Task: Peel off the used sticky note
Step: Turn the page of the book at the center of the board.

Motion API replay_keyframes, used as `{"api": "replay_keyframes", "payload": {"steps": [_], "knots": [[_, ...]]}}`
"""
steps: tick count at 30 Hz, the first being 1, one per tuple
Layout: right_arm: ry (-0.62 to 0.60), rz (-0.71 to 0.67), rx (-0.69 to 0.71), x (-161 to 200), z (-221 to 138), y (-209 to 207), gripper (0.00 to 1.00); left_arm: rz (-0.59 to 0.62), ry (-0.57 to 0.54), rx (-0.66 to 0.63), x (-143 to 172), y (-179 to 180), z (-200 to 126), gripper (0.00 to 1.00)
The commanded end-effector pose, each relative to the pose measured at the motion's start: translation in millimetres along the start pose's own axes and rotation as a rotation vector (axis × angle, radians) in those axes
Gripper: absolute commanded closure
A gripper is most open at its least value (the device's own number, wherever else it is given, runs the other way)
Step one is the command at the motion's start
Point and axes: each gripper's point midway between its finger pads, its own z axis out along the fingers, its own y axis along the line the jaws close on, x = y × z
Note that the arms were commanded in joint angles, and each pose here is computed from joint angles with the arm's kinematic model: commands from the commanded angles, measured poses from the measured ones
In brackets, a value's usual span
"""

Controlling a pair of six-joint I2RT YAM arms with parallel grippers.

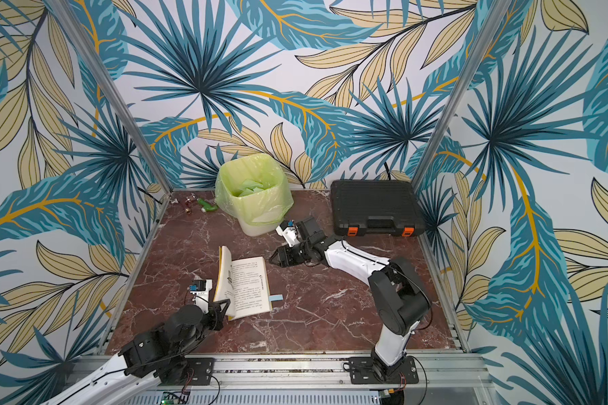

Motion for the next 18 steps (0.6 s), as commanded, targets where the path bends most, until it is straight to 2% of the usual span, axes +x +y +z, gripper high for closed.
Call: {"api": "replay_keyframes", "payload": {"steps": [1, 10, 18], "knots": [[-0.017, 0.027, 0.055, 5.5, -1.4, -16.2, 0.51, 0.043, -0.101, 0.197, -31.1, -47.0, -3.4, 1.0], [-0.087, 0.133, 0.153, 25.7, -46.0, -53.9, 0.49, 0.036, -0.072, 0.324, -41.2, -88.9, 11.4, 1.0], [-0.108, 0.196, 0.216, 53.2, -76.5, -68.1, 0.42, -0.068, -0.106, 0.294, -48.2, -84.0, 18.3, 1.0]]}}
